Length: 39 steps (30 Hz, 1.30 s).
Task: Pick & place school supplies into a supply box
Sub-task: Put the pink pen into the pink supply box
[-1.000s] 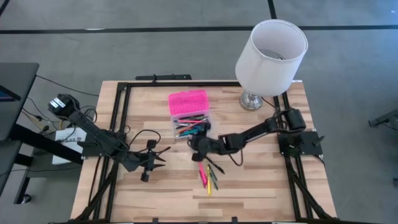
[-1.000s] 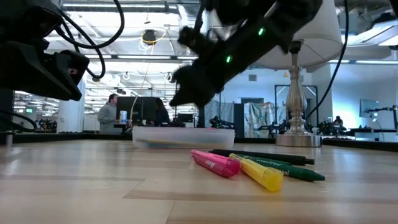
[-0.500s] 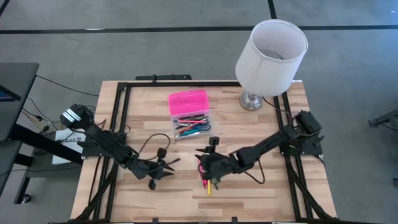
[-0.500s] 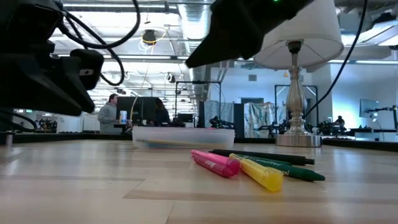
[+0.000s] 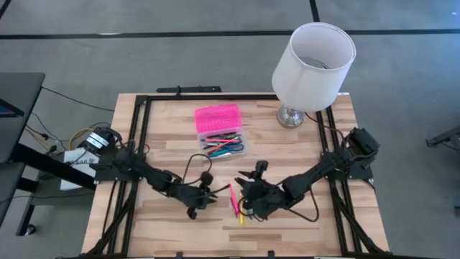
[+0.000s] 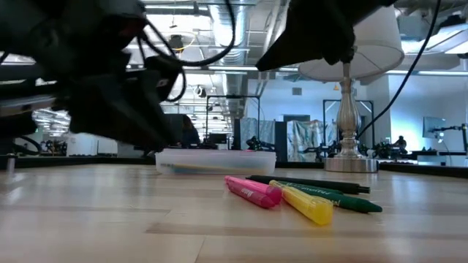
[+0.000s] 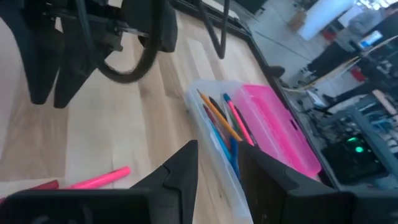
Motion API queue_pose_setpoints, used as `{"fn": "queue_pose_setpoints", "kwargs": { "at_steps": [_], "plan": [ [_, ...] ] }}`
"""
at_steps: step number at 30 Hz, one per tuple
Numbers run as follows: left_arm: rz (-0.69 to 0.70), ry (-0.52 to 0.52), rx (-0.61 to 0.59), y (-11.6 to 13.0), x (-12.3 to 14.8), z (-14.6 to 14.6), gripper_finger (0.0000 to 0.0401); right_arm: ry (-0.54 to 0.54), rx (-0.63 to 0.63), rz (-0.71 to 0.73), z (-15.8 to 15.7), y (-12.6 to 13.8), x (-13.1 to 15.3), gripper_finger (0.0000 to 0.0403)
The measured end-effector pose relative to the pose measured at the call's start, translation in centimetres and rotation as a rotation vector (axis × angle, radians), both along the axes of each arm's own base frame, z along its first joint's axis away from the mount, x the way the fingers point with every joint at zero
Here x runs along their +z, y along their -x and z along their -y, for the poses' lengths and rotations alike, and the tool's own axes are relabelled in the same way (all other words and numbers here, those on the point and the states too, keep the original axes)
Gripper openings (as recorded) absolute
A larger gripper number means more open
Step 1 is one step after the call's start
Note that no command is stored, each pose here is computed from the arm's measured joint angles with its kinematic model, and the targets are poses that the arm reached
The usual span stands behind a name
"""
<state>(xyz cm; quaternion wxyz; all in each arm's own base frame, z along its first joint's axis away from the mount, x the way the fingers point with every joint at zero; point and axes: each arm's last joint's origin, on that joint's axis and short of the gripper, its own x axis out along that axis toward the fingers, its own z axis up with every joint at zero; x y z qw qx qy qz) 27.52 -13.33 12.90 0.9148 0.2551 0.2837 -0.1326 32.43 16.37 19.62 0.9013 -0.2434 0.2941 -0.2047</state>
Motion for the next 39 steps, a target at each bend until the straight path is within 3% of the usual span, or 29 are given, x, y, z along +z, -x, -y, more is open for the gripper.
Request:
{"fn": "queue_pose_setpoints", "kwargs": {
  "at_steps": [7,13,19,31,39],
  "plan": [
    [-0.025,-0.081,-0.03,-2.0,1.3,-1.6,0.0071,0.036,-0.016,0.011,-0.7,0.6,0.0,0.0107],
    [-0.044,0.003,-0.144,-3.0,1.5,-2.7,0.0071,0.054,-0.083,-0.003,-0.7,2.0,-0.2,0.0107],
    [-0.02,-0.009,-0.191,-4.0,1.3,-2.3,0.0071,0.027,-0.178,0.026,-0.6,4.0,-0.1,0.0107],
    [-0.051,-0.137,-0.186,-7.0,0.6,-4.0,0.0071,0.057,-0.23,0.119,-1.8,7.1,-0.3,0.0107],
    [-0.192,-0.16,-0.204,-9.0,-0.9,-5.4,0.0071,0.056,-0.218,0.13,-2.2,7.5,-0.3,0.0107]
  ]
}}
